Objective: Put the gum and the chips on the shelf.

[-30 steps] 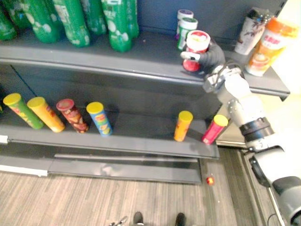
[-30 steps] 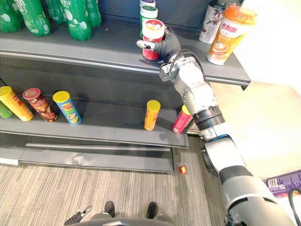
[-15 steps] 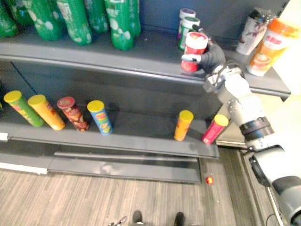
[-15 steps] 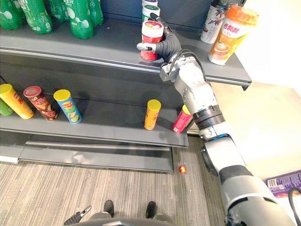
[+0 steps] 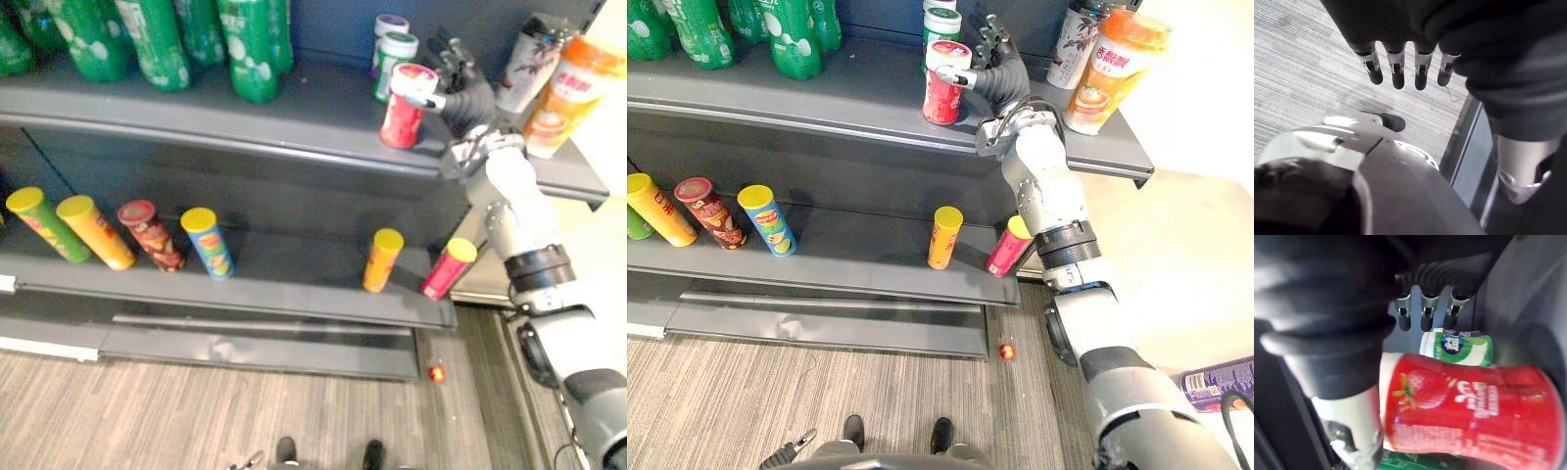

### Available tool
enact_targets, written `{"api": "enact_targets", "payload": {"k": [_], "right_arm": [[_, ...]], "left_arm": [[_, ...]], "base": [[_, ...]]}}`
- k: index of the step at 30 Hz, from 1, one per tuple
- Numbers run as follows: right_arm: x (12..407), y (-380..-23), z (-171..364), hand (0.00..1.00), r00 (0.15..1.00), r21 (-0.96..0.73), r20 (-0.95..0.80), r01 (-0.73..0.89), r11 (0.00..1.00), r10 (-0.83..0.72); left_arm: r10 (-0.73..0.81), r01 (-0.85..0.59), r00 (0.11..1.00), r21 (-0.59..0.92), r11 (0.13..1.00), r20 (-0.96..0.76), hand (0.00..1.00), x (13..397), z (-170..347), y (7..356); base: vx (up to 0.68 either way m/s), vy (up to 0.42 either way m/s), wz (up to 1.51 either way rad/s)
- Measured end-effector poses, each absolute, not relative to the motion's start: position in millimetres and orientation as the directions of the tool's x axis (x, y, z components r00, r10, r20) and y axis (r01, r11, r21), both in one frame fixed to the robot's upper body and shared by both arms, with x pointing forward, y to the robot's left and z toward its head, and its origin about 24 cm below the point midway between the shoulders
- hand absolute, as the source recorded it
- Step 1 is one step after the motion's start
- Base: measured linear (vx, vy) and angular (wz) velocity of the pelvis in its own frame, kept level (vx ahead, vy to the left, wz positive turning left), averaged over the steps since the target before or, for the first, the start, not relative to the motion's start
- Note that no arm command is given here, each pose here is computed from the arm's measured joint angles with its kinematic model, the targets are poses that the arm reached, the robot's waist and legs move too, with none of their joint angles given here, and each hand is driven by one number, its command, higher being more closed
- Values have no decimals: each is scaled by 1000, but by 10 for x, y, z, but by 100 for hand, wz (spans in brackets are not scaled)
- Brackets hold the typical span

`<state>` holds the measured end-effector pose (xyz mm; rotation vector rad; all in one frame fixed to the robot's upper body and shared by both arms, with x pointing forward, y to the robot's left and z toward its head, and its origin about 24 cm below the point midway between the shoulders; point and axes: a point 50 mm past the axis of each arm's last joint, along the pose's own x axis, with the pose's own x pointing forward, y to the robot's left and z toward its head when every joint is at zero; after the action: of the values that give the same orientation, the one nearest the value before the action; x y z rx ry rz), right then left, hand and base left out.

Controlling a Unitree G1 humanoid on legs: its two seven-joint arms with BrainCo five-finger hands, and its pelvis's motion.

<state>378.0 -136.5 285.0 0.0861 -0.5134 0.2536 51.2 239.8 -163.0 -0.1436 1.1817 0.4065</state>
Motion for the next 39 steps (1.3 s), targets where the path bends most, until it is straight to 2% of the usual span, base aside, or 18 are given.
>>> {"api": "enact_targets", "payload": {"k": [9, 12, 15, 17, 21, 28, 33, 39], "right_arm": [[3594, -1506, 3161, 0, 746, 110, 660, -207, 972, 84], [3444, -1492, 3316, 0, 672, 129, 738, -221, 967, 55], [3208, -1342, 3325, 0, 568, 170, 822, -318, 933, 44], [3115, -1184, 3163, 0, 560, 182, 826, -382, 906, 71], [2946, -710, 2636, 0, 602, 158, 758, -545, 823, 252], [2601, -139, 1914, 0, 581, 148, 602, -755, 639, 547], [2386, 13, 1376, 0, 573, 234, 445, -816, 528, 688], [2174, -86, 654, 0, 643, 385, 201, -746, 544, 739]], "left_arm": [[241, -386, 322, 106, 917, -915, 0, 526, -1626, 2396], [253, -390, 316, 118, 913, -914, 0, 522, -1626, 2399], [265, -394, 312, 129, 910, -912, 0, 521, -1627, 2399], [267, -395, 310, 132, 909, -912, 0, 519, -1627, 2399], [272, -395, 306, 138, 908, -912, 0, 514, -1629, 2395], [297, -399, 287, 168, 901, -911, 0, 489, -1635, 2397], [301, -397, 280, 175, 901, -912, 0, 443, -1640, 2398], [298, -391, 269, 179, 903, -916, 0, 407, -1654, 2384]], "base": [[0, 0, 0], [0, 0, 4], [5, -2, 3], [5, -1, 2], [0, 0, 0], [2, -1, -2], [1, 0, -7], [0, 0, 0]]}}
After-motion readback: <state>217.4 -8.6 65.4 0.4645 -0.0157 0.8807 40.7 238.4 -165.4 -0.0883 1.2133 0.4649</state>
